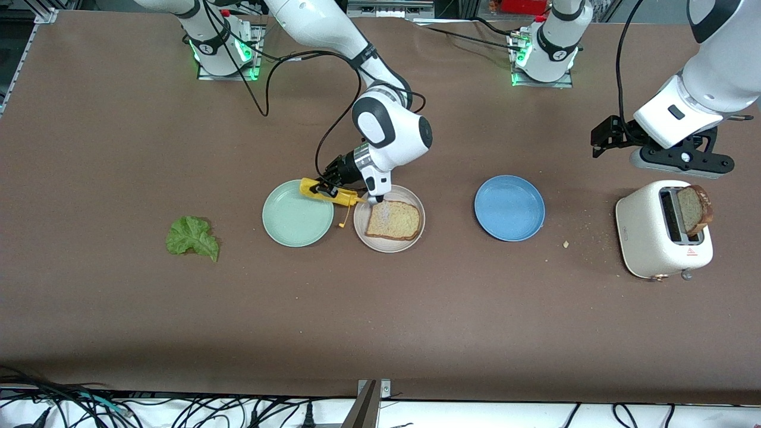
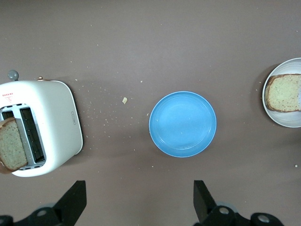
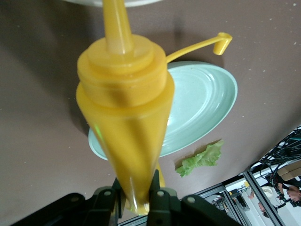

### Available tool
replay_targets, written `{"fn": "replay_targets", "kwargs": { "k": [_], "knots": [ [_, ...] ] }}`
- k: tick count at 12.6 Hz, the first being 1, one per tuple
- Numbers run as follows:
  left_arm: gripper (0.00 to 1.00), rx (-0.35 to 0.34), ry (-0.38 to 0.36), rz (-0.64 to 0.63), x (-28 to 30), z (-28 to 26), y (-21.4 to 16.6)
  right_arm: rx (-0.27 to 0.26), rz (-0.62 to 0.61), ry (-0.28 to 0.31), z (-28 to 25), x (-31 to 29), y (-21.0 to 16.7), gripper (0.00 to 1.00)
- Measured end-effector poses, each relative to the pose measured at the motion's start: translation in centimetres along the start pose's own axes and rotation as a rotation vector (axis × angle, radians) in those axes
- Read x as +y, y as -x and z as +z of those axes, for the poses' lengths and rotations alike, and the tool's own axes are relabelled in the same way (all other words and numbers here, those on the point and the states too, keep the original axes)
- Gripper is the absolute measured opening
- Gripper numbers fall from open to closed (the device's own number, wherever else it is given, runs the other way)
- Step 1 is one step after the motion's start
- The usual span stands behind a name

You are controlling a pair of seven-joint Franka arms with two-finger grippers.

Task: Make sandwich in beige plate with both arms

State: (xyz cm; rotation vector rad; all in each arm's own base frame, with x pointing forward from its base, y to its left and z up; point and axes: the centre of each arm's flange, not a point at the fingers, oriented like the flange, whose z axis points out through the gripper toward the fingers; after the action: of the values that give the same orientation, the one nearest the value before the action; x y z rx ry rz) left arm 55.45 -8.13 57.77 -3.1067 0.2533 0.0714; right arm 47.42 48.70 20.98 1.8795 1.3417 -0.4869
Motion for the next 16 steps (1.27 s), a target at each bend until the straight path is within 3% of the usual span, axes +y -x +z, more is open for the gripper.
{"fn": "replay_targets", "kwargs": {
  "k": [2,6,9,13,16],
  "knots": [
    [1.0,0.0,0.0,0.0,0.0,0.0,0.0,0.062,0.032,-0.039,-0.8,2.6,1.8,0.23],
    [1.0,0.0,0.0,0.0,0.0,0.0,0.0,0.295,0.107,-0.247,-2.1,10.6,10.7,0.23],
    [1.0,0.0,0.0,0.0,0.0,0.0,0.0,0.429,0.091,-0.401,-0.8,13.7,15.2,0.23],
    [1.0,0.0,0.0,0.0,0.0,0.0,0.0,0.685,0.027,-0.597,5.7,20.0,18.0,0.23],
    [1.0,0.0,0.0,0.0,0.0,0.0,0.0,0.845,-0.053,-0.66,12.6,24.4,21.4,0.23]
  ]
}}
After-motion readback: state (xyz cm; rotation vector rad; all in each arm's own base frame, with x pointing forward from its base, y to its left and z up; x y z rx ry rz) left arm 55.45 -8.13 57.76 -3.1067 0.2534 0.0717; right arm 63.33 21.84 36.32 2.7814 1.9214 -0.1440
